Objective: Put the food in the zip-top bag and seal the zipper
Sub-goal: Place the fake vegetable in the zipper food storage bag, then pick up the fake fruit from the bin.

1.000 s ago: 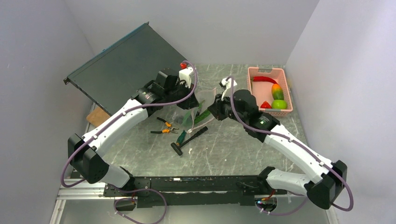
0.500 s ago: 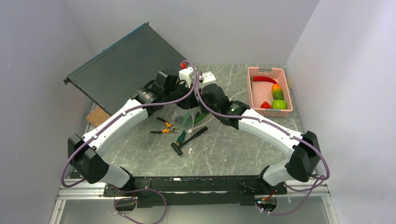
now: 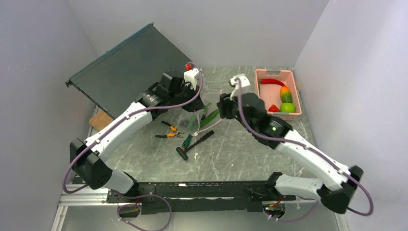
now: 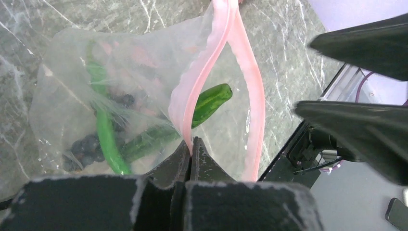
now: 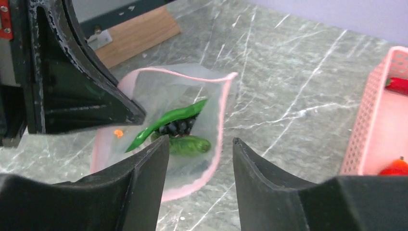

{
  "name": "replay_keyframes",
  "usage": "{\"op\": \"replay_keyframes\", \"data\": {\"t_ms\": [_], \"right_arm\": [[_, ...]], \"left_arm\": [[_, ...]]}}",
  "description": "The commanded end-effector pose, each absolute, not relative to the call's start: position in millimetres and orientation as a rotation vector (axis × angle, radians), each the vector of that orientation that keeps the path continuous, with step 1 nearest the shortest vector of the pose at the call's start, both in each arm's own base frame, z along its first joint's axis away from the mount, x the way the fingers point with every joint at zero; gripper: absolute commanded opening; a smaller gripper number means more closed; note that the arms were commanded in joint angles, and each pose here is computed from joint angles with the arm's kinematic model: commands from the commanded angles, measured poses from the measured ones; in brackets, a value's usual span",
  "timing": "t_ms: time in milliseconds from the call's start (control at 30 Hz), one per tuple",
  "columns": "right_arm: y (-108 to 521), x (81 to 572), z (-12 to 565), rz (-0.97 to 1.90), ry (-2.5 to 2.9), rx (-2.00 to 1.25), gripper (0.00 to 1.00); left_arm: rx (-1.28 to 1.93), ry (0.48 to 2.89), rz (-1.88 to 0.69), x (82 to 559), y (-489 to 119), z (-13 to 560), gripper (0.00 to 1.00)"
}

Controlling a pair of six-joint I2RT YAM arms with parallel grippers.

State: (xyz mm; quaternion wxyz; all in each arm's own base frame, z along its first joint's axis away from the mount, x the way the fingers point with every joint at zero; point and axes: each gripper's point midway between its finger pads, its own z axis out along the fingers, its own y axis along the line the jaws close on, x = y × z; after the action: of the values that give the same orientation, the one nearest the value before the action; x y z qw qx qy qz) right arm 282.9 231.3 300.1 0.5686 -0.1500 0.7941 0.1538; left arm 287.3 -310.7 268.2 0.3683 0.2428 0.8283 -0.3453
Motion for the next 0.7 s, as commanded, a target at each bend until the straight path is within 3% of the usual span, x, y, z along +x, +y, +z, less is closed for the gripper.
{"op": "replay_keyframes", "data": {"t_ms": [0, 167, 500, 667], "right_arm": [[187.3, 270.9, 296.4, 0.252, 1.845, -0.264, 0.55], [120.0, 280.3, 281.2, 0.027, 1.854, 0.037, 0.66], [20.2, 347.3, 219.6, 0.017, 1.953, 0.648, 0.74], [-11.4, 375.3, 183.6, -0.121, 2.062, 0.889, 0.78]], "left_arm": [[0.620, 2.071, -0.870, 295.2, -310.4, 284.3, 0.00], [0.619, 2.068, -0.874, 295.0, -311.1, 283.8, 0.00], [0.624, 2.060, -0.916, 290.3, -314.3, 287.8, 0.00], [0.634, 2.061, -0.934, 288.2, -316.5, 289.8, 0.00]]}}
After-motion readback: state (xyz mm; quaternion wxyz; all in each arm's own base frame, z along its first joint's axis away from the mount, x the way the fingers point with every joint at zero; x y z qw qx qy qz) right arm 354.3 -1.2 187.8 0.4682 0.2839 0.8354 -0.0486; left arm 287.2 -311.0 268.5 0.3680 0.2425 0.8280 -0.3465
